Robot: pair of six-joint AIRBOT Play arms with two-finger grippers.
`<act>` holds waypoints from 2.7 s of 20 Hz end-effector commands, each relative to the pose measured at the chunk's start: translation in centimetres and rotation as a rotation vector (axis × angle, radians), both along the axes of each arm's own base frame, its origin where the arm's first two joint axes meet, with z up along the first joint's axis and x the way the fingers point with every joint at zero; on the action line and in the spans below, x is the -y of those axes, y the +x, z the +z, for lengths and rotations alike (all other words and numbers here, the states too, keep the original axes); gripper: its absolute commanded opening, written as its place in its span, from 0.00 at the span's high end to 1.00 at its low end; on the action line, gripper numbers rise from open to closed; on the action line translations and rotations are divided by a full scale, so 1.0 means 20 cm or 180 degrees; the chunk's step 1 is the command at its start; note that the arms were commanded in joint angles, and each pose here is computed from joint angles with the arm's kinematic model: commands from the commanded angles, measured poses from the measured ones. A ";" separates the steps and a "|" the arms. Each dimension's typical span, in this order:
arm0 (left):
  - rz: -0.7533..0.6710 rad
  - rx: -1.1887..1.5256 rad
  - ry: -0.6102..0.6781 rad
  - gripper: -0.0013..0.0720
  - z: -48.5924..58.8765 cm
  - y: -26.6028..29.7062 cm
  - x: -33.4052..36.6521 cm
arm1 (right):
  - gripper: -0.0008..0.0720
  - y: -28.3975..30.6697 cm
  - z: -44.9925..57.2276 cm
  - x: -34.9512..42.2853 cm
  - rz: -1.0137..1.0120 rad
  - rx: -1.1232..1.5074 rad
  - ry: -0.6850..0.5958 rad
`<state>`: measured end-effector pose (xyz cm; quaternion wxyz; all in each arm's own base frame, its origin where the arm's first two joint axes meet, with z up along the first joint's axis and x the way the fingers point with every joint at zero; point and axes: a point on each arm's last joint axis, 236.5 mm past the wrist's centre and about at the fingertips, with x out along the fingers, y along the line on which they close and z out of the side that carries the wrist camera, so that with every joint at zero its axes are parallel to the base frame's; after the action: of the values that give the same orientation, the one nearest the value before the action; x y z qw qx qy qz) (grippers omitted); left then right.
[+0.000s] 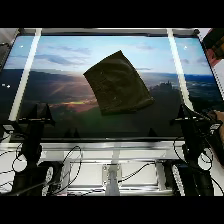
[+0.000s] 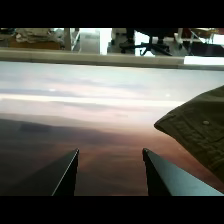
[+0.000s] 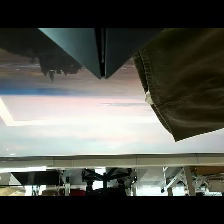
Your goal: Fold the clothes and pants, and hang the long-sleeved shirts on hangers.
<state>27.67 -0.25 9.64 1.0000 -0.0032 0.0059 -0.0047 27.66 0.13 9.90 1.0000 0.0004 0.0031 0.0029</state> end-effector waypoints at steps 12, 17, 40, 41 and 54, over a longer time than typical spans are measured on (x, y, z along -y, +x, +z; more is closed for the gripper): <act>0.0001 0.0001 0.0001 0.36 0.00 0.00 0.00 | 0.95 0.00 0.00 0.00 0.0001 0.0004 0.0001; 0.0002 0.0001 0.0002 0.36 0.00 0.00 0.00 | 0.94 0.00 0.01 -0.08 0.0213 0.0010 0.0105; -0.0113 0.0006 -0.1294 0.93 0.04 0.00 0.04 | 0.94 -0.13 0.03 -0.53 0.1462 -0.0218 0.1029; -0.0148 0.0072 -0.1290 0.93 0.09 0.00 0.05 | 0.94 -0.13 0.03 -0.53 0.1461 -0.0218 0.1028; -0.0802 -0.0488 0.1251 0.94 0.71 0.20 0.25 | 0.94 -0.08 0.38 -0.34 0.0948 0.0292 0.0144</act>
<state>29.28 -6.71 26.06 0.9759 0.1653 -0.0247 -0.1403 25.91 8.42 14.56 0.9797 0.0821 -0.0105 0.1827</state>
